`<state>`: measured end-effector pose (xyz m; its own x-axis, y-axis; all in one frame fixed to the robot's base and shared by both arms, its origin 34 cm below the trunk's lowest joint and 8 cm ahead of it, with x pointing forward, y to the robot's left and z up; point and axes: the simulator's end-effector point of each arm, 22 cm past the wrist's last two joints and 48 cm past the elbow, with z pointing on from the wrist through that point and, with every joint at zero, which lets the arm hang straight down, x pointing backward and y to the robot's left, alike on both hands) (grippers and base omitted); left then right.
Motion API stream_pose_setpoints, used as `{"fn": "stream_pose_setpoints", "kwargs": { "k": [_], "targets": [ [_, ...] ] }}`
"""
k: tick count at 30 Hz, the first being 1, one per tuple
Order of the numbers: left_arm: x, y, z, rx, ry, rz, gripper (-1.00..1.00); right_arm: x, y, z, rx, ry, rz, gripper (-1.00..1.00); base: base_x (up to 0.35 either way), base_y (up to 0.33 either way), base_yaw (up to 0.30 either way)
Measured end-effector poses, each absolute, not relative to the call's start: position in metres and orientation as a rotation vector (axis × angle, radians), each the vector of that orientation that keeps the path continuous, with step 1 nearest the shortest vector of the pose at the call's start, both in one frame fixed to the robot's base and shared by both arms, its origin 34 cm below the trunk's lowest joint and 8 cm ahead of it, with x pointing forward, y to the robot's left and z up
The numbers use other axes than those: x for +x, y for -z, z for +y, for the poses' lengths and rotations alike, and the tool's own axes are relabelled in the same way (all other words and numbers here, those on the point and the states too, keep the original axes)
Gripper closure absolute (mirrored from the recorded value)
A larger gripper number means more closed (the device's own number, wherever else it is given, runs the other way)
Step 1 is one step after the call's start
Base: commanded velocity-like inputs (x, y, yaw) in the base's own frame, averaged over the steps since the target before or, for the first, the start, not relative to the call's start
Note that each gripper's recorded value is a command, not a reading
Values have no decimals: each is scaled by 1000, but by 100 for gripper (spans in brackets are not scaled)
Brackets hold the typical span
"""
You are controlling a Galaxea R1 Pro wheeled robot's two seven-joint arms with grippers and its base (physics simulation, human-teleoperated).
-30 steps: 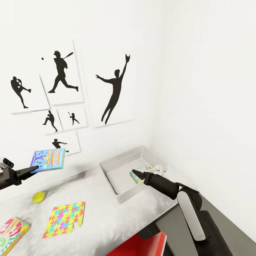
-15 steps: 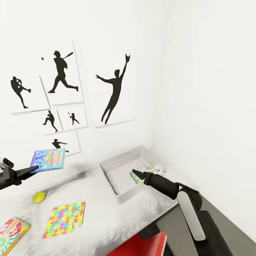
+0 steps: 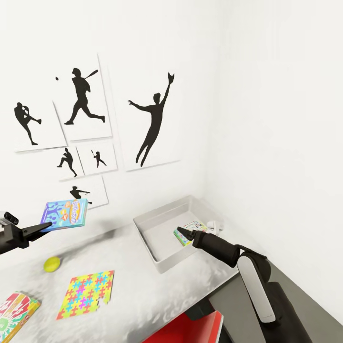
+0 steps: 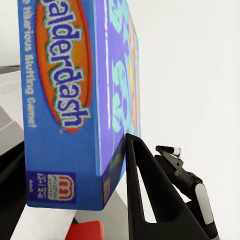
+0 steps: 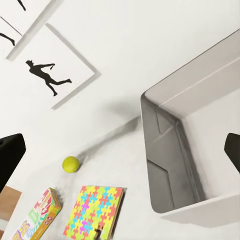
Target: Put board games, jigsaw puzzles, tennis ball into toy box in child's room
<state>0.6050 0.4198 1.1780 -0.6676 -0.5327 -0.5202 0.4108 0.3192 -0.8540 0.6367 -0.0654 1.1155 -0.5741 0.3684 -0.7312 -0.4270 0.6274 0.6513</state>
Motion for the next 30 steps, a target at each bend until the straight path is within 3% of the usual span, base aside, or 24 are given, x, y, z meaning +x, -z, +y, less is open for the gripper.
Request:
{"fn": "stream_pose_setpoints", "kwargs": {
  "k": [21, 30],
  "targets": [
    [611, -1164, 376, -101, 1571, 1733, 100, 630, -1142, -68, -104, -1153, 1811, -100, 0, 0, 0],
    [616, -1148, 313, -53, 1701, 1744, 100, 628, -1150, -74, -103, -1183, 1775, -100, 0, 0, 0]
  ]
}}
